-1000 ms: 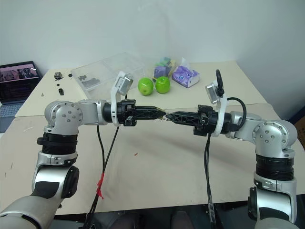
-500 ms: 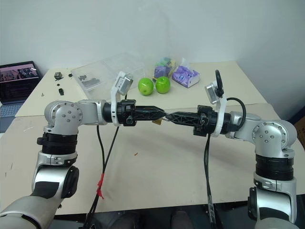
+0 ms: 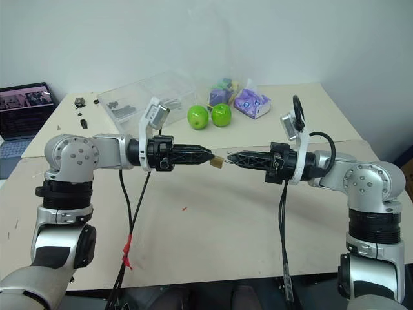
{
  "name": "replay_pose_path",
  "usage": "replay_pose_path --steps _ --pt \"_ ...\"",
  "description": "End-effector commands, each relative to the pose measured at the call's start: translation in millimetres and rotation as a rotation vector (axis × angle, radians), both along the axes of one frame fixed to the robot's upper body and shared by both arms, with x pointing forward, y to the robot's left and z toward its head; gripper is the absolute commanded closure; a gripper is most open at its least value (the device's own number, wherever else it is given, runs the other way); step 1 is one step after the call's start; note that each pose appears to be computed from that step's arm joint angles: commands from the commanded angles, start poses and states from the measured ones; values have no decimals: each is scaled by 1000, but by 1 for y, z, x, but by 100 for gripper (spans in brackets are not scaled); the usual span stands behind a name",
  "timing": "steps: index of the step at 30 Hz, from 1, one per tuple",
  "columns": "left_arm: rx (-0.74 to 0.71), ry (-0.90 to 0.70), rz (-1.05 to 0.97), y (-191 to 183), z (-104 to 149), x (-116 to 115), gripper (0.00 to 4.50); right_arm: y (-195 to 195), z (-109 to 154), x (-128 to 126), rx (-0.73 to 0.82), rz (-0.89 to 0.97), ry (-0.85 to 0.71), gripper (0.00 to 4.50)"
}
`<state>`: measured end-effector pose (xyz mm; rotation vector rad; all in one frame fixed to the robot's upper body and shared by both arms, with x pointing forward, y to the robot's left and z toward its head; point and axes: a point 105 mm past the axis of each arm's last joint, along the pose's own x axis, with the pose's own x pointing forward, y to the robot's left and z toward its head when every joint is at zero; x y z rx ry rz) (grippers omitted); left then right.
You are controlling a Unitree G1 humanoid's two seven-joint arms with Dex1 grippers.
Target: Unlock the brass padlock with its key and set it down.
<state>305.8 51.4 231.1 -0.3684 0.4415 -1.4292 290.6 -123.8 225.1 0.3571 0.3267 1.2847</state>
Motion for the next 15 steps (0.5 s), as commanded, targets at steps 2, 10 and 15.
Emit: replay_pose_path --steps 2,10,15 --pt "-27 -22 -41 -7 7 -8 132 0 13 -1 17 8 -60 450" --pt "0 -9 -55 -11 -2 -11 132 -1 17 -2 23 7 -68 450" --pt "6 -13 -57 -10 -2 -11 132 -2 17 -2 24 4 -68 450"
